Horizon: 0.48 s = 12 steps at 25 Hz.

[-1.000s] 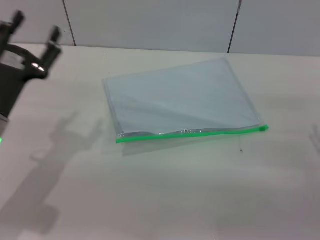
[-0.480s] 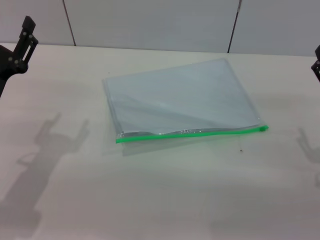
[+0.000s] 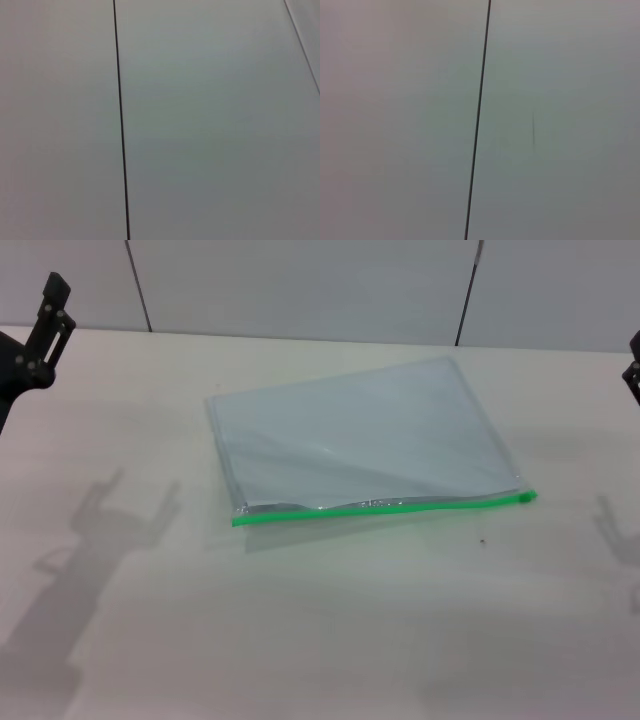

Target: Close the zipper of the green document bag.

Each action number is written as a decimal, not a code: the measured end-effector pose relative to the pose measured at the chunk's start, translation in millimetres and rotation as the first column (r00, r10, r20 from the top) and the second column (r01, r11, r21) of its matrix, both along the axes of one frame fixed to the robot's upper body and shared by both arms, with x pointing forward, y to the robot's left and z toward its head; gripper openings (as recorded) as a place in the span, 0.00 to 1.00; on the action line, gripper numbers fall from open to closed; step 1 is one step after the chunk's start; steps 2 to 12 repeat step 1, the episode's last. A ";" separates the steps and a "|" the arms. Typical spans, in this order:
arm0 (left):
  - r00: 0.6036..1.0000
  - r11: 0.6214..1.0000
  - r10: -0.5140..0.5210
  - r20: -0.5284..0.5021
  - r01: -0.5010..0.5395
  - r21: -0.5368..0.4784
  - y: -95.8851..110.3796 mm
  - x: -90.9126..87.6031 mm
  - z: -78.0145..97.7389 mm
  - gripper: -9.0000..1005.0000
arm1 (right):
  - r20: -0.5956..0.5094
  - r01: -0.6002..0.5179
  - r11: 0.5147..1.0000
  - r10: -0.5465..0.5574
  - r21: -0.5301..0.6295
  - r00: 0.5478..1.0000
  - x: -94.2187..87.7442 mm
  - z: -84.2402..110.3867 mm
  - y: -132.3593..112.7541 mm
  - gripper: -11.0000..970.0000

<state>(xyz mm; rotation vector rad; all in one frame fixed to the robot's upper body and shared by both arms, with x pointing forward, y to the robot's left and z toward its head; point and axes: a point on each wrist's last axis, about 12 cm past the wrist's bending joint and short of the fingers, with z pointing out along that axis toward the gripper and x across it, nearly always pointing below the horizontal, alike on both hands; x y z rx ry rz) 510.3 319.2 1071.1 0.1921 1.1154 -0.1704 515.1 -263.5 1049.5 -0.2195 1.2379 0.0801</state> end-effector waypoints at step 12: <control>1.000 1.000 -0.001 0.000 0.001 0.000 -0.1 0.0 0.0 0.74 | 0.000 0.000 1.000 0.000 0.000 1.000 0.0 0.0 0.0 0.90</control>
